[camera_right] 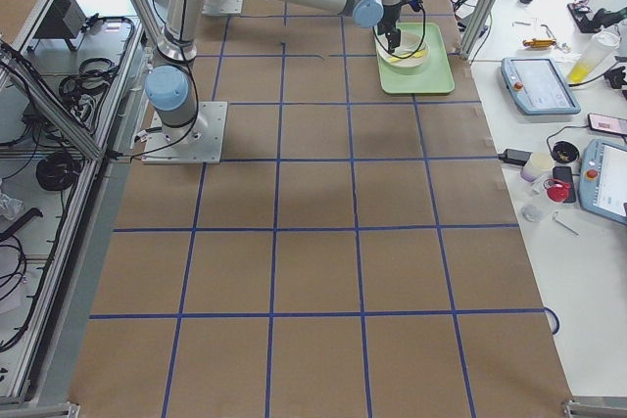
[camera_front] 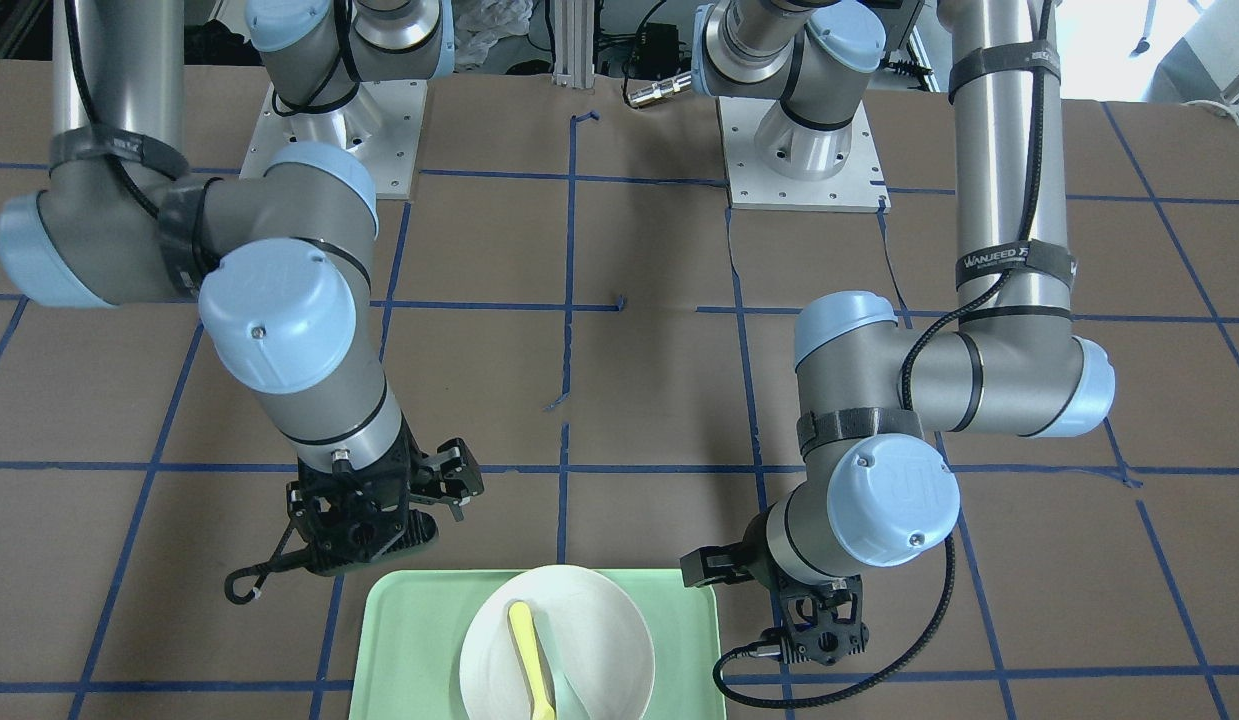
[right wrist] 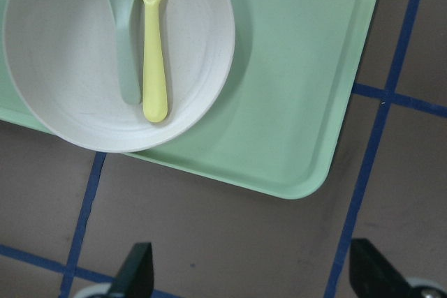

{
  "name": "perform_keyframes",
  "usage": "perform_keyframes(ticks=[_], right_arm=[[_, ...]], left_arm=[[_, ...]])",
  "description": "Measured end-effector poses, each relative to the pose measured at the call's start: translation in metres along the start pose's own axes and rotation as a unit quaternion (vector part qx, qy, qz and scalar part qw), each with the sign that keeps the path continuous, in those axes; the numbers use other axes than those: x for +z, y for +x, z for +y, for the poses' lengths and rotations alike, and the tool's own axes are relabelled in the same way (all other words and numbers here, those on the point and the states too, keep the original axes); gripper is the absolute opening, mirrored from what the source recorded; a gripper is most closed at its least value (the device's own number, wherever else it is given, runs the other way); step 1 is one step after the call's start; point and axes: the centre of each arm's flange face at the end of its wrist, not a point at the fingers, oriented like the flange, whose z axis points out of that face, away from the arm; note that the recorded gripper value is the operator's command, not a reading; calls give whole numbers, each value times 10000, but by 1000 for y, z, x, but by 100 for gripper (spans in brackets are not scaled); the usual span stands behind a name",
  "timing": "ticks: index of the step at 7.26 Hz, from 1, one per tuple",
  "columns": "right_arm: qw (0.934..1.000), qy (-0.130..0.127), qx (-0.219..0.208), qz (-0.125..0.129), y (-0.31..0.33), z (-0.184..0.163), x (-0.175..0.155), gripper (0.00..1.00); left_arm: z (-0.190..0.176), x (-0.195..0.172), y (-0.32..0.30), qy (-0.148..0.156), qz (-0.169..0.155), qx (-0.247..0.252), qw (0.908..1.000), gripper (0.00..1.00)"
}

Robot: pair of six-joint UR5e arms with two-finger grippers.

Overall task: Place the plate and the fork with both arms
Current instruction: 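Lower the right gripper over the yellow fork while the left arm withdraws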

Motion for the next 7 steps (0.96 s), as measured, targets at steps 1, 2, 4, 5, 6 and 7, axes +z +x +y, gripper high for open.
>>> perform_keyframes(ticks=[1, 2, 4, 5, 6, 7], right_arm=[[10000, -7, -63, -46, -7, -16, 17, 93], [9999, -21, -130, -75, -16, -27, 30, 95], [9997, -61, -203, -120, -25, -42, 53, 92], [9996, -49, -243, -151, -30, -54, 66, 92], [9995, -32, -275, -173, -35, -64, 76, 87], [9994, -24, -293, -191, -39, -69, 81, 85]], left_arm=[[3, 11, -2, 101, 17, 10, 9999, 100], [4, 18, -3, 187, 32, 18, 9998, 100], [4, 22, -7, 246, 40, 7, 9997, 100], [4, 21, -8, 264, 39, -1, 9996, 100], [5, 15, -12, 295, -5, -9, 9996, 100], [6, 4, -22, 288, -159, -21, 9995, 100]])
